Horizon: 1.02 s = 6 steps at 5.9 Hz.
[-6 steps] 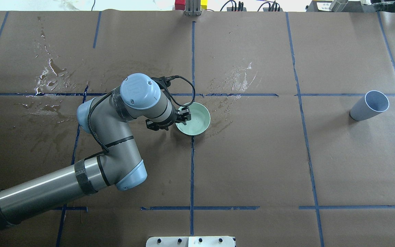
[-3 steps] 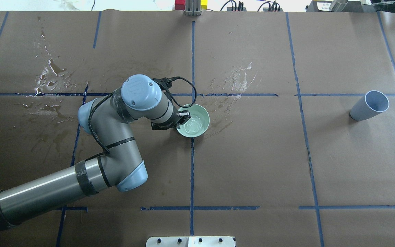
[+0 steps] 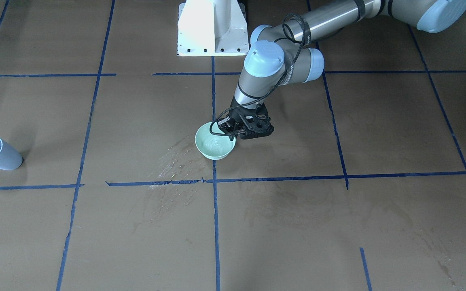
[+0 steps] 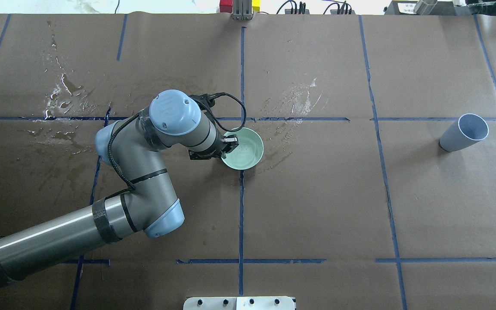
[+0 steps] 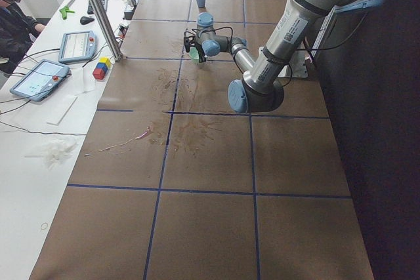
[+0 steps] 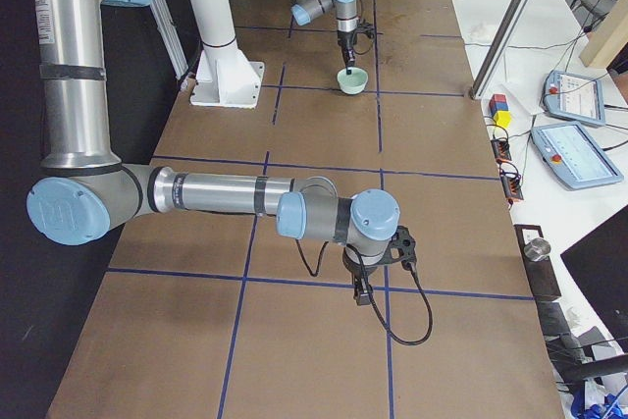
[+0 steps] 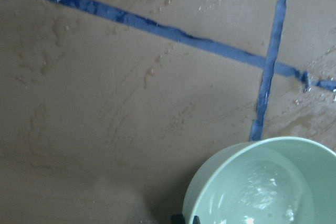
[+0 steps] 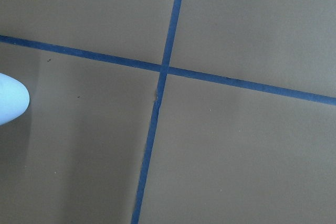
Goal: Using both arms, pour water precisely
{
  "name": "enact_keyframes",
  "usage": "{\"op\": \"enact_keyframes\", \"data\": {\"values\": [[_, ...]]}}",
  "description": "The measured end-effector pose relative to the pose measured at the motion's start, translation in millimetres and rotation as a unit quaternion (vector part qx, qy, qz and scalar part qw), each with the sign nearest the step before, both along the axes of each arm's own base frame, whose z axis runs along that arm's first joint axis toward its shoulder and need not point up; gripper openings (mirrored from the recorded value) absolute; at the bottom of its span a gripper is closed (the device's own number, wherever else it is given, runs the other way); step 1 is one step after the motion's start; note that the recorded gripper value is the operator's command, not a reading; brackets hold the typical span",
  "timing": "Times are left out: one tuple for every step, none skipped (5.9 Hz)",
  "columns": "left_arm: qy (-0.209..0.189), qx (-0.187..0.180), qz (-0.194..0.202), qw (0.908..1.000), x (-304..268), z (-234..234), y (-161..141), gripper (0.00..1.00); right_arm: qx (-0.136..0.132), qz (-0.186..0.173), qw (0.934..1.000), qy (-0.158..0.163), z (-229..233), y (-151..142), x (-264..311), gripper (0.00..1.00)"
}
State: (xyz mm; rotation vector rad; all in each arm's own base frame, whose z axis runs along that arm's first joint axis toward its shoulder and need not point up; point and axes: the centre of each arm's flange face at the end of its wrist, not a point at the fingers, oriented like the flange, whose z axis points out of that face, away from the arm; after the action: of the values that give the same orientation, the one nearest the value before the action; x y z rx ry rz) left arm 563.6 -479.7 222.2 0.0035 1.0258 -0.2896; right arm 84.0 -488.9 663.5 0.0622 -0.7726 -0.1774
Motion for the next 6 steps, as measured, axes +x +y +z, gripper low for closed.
{"op": "enact_keyframes", "data": {"values": [[0.006, 0.003, 0.009, 0.9999, -29.1, 7.9, -9.8, 0.00, -0.002, 0.000, 1.0000, 0.000, 1.9, 1.5, 0.0, 1.00], [0.012, 0.013, 0.024, 0.9996, -70.4, 25.1, -16.1, 0.00, -0.003, 0.001, 1.0000, 0.000, 2.4, 2.0, 0.0, 1.00], [0.012, 0.027, 0.039, 0.9988, -115.4, 49.2, -22.7, 0.00, -0.003, 0.001, 1.0000, 0.000, 2.6, 2.1, -0.2, 1.00], [0.003, 0.045, 0.054, 0.9975, -162.5, 84.6, -29.6, 0.00, -0.004, 0.001, 1.0000, 0.000, 3.1, 2.0, -0.5, 1.00], [-0.004, 0.062, 0.071, 0.9955, -214.6, 129.9, -35.2, 0.00, -0.004, 0.001, 1.0000, 0.000, 3.1, 1.7, -0.7, 1.00], [-0.003, 0.077, 0.090, 0.9930, -280.3, 189.0, -36.5, 0.00, -0.004, 0.001, 1.0000, 0.000, 2.8, 1.5, -0.8, 1.00]]}}
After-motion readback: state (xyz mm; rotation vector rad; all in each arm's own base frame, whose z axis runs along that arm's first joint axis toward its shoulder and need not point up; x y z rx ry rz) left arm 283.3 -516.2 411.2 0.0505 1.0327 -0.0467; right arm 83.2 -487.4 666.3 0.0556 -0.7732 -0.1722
